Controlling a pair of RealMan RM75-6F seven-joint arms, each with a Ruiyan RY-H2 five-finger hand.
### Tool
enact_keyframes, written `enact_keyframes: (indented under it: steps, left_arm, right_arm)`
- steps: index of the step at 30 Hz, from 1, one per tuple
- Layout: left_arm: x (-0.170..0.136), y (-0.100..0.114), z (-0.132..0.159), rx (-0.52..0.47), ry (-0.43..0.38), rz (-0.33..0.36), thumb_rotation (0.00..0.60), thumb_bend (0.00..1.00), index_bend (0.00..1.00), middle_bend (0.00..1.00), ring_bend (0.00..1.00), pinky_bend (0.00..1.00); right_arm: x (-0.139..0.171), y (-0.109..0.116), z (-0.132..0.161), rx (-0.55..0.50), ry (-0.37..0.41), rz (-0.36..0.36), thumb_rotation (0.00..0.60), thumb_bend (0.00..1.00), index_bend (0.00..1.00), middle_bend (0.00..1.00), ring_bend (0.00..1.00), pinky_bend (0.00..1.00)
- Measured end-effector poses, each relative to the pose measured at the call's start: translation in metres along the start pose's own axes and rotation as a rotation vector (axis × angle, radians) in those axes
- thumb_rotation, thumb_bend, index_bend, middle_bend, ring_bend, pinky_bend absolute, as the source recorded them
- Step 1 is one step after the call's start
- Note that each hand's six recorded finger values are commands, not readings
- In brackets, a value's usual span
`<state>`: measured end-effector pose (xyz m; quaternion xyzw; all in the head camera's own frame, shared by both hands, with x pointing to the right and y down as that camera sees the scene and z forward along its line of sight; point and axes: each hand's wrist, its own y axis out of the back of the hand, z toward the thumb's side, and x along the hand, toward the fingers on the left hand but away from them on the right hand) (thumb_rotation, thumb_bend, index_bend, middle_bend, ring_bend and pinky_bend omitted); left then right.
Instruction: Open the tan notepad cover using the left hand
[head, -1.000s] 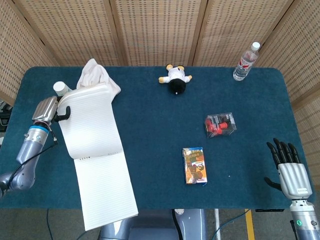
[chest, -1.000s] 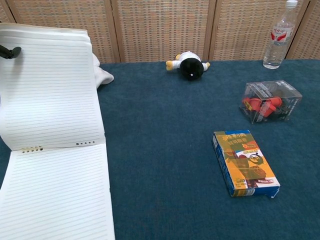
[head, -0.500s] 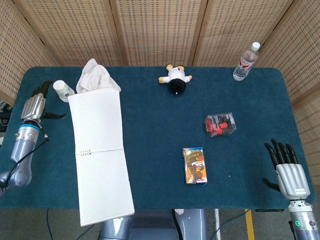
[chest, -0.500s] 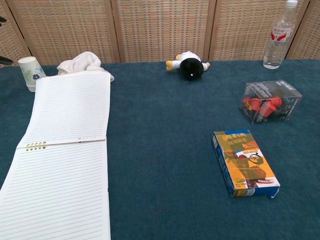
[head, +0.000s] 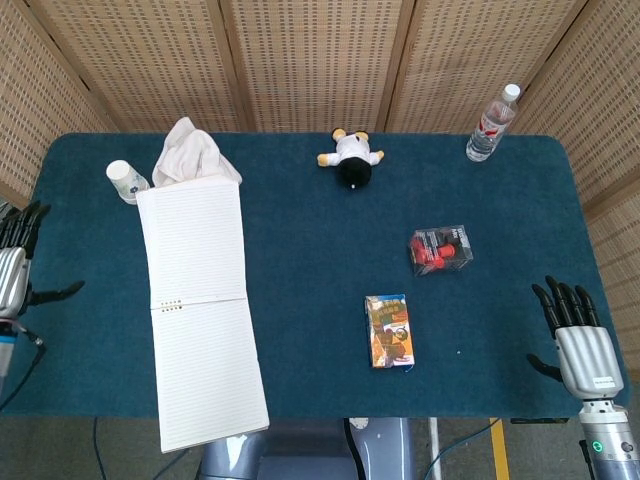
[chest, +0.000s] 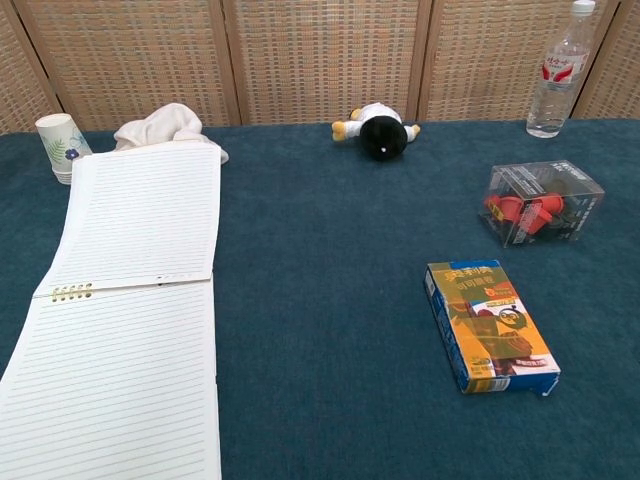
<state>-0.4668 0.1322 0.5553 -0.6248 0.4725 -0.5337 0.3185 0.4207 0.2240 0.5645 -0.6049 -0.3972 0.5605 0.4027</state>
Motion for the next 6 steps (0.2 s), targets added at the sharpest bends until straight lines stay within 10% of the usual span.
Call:
enact_keyframes:
  steps: [6]
  left_arm:
    - [-0.073, -0.01, 0.003, 0.078, 0.044, -0.072, 0.6, 0.0, 0.0, 0.0, 0.0, 0.0]
  right_arm:
    - [0.0, 0.003, -0.001, -0.008, 0.0, -0.011, 0.6, 0.0, 0.0, 0.0, 0.0, 0.0]
